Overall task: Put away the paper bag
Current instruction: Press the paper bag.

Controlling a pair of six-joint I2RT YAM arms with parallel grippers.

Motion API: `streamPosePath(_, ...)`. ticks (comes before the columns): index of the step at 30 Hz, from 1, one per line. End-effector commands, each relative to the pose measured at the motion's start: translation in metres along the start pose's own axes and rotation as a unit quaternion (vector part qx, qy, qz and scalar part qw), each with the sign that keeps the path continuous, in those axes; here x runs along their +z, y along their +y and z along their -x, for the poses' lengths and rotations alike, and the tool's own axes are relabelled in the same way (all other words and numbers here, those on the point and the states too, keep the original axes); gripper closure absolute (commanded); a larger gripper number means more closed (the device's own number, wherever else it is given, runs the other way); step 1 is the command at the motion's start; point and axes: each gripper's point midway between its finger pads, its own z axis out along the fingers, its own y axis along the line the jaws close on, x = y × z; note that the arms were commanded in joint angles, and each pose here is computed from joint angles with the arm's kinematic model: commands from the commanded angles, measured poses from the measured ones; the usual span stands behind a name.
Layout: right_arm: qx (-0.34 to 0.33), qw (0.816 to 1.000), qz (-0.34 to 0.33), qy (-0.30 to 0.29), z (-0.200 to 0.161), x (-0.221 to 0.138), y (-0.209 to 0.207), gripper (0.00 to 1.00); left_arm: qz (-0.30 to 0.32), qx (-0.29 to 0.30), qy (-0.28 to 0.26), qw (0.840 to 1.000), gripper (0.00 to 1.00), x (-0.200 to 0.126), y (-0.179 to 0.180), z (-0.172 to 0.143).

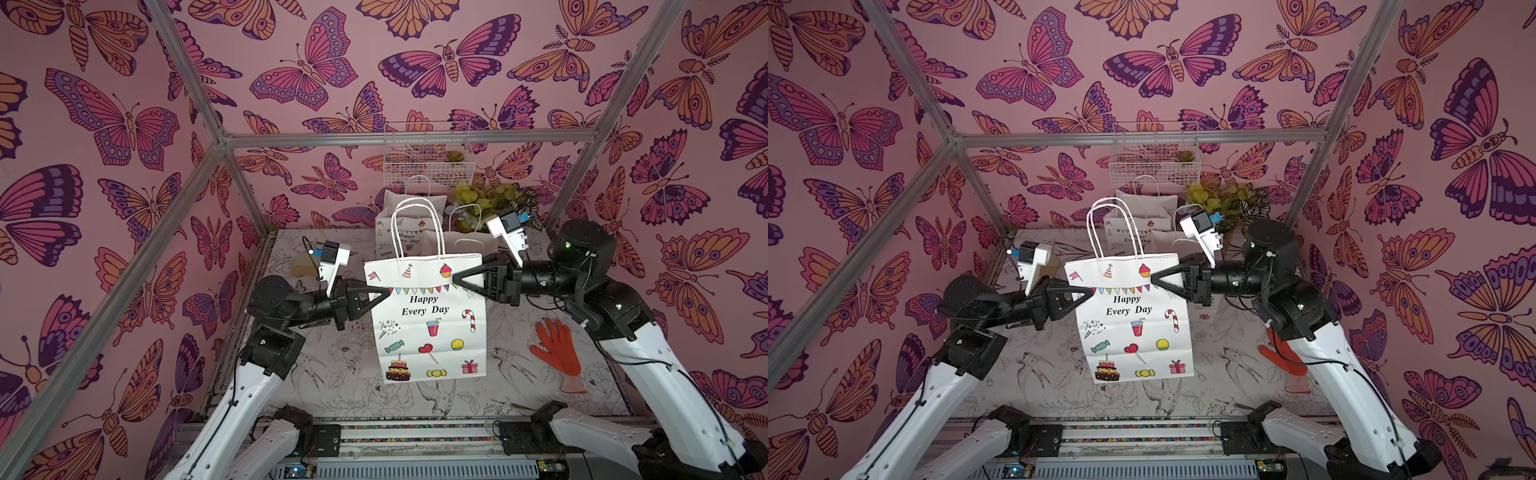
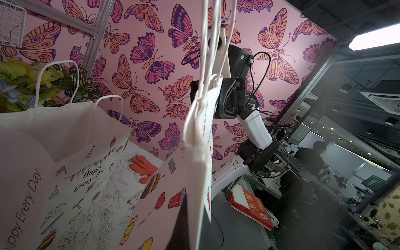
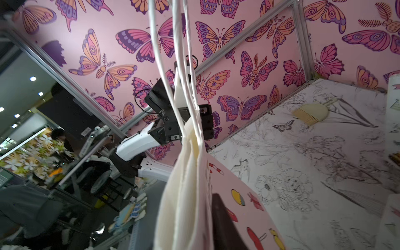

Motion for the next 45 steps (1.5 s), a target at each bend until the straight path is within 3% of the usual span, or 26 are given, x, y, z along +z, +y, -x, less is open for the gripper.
streamPosePath(1, -0.003, 1.000, 0.029, 0.002, -0.004, 0.000, 0.012, 0.48, 0.008, 0.015, -0.013, 1.000, 1.00, -0.001, 0.001, 0.006)
streamPosePath(3, 0.004, 0.999, 0.036, 0.010, -0.010, 0.002, 0.011, 0.43, 0.008, 0.017, -0.015, 1.000, 1.00, -0.002, -0.001, 0.006)
streamPosePath(8, 0.015, 0.999, 0.037, 0.032, -0.027, 0.007, 0.009, 0.45, 0.009, 0.017, -0.015, 1.000, 1.00, -0.002, -0.001, 0.007)
streamPosePath(10, 0.018, 0.999, 0.034, 0.036, -0.030, 0.007, 0.008, 0.52, 0.009, 0.018, -0.016, 1.000, 1.00, -0.002, -0.001, 0.007)
streamPosePath(15, 0.007, 0.999, 0.020, 0.031, -0.028, 0.004, 0.008, 0.84, 0.010, 0.017, -0.017, 1.000, 1.00, -0.002, -0.001, 0.007)
streamPosePath(20, -0.003, 1.000, 0.012, 0.024, -0.023, 0.001, 0.010, 1.00, 0.007, 0.018, -0.014, 1.000, 1.00, -0.003, -0.002, 0.006)
streamPosePath(22, -0.008, 1.000, 0.013, 0.021, -0.021, 0.000, 0.013, 1.00, -0.001, 0.017, -0.006, 1.000, 0.96, -0.002, -0.004, 0.003)
streamPosePath(33, -0.025, 0.997, 0.074, 0.017, -0.001, -0.004, 0.041, 1.00, -0.040, 0.024, 0.022, 0.999, 0.43, -0.002, -0.015, -0.008)
streamPosePath(42, -0.025, 0.997, 0.067, 0.005, 0.011, 0.001, 0.035, 1.00, -0.094, 0.034, 0.049, 0.994, 0.38, 0.007, -0.036, -0.019)
streamPosePath(45, -0.022, 0.998, 0.065, 0.003, 0.014, 0.003, 0.032, 1.00, -0.094, 0.032, 0.053, 0.994, 0.45, 0.008, -0.034, -0.021)
